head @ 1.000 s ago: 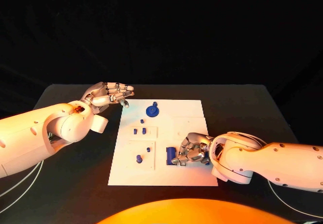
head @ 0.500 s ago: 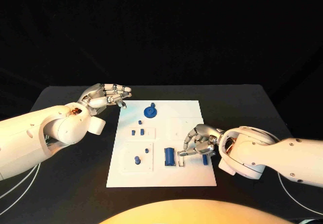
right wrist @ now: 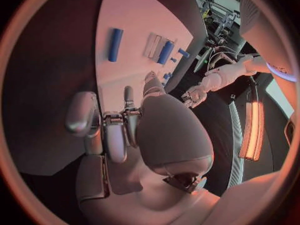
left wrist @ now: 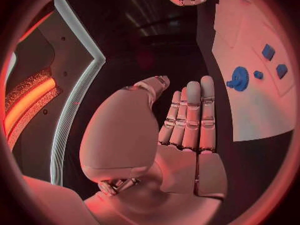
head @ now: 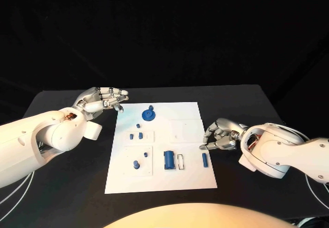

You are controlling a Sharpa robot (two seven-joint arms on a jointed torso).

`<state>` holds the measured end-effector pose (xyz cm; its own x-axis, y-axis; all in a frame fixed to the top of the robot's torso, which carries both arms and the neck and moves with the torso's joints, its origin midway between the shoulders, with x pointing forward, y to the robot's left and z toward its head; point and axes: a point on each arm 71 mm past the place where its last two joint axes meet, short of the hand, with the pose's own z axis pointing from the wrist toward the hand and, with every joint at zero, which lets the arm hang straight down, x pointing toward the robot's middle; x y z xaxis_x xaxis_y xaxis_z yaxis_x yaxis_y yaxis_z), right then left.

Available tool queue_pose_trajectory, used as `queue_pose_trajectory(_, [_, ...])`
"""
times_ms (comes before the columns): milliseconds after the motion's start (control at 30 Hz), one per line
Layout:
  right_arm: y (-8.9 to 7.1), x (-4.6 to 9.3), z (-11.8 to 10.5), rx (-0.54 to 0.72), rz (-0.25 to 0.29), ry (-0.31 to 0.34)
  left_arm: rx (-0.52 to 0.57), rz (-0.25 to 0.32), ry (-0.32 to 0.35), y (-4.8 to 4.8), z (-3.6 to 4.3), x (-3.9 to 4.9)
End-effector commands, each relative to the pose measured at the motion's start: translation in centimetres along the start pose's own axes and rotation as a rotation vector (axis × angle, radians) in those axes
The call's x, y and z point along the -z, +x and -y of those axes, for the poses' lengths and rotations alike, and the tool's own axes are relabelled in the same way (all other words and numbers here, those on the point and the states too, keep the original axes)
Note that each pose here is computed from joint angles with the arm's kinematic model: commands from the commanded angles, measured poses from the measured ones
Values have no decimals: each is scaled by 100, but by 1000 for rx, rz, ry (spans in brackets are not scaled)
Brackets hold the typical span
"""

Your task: Assemble the parts on the task board

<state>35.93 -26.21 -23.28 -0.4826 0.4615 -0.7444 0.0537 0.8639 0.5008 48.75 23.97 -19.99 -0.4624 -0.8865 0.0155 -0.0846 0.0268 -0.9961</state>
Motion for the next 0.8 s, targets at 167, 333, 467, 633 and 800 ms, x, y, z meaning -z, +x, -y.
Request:
queue_pose_trajectory(167, [76, 68, 84, 131, -2, 42, 6, -17, 12, 22, 12, -3])
queue_pose_trajectory(333, [144, 79, 117, 165, -26, 66, 6, -17, 12, 23, 11, -5])
queue_pose_trajectory(467, [211, 71, 141, 182, -46, 79, 6, -17, 11, 23, 11, -4])
queue_pose_trajectory(633, [298, 46, 152, 191, -63, 87, 5, -17, 11, 18, 10, -2])
queue_pose_trajectory(800, [352, 13, 154, 200, -65, 90, 6, -17, 10, 17, 10, 0])
